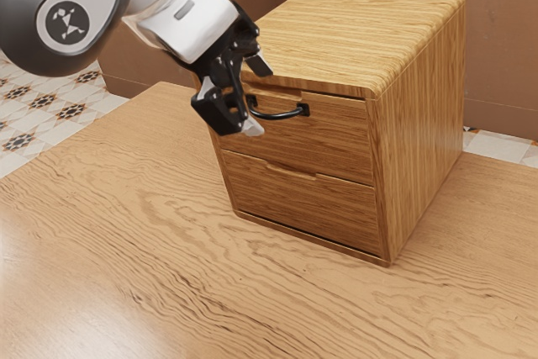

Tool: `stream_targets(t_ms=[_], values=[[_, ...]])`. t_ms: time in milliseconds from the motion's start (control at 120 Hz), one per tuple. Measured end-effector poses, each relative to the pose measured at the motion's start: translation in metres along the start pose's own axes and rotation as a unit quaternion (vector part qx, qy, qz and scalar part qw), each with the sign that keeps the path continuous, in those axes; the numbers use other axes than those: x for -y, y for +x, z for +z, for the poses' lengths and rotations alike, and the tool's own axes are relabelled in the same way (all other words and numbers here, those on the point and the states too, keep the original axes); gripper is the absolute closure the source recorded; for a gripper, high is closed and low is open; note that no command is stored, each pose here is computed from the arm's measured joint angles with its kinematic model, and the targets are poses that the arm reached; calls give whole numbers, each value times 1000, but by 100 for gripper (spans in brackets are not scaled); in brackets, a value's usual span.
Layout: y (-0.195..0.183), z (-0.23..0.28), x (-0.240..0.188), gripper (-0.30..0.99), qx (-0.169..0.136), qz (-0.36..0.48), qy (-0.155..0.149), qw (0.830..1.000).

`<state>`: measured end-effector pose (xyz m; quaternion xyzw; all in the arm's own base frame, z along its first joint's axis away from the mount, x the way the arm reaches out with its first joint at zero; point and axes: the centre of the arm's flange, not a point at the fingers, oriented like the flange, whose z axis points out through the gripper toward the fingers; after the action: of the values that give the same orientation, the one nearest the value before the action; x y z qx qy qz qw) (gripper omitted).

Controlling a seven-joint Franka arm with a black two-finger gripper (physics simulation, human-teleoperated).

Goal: Pull the drawer handle with one arm to open the drawer

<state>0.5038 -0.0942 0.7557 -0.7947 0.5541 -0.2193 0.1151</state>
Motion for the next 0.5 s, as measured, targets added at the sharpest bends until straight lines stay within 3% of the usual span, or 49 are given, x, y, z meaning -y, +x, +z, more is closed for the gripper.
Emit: stream_targets(t_ms=[167, 500], values=[[-1, -5, 2, 3, -4, 87, 19, 996], [-23, 7, 5, 3, 7, 170, 15, 985]])
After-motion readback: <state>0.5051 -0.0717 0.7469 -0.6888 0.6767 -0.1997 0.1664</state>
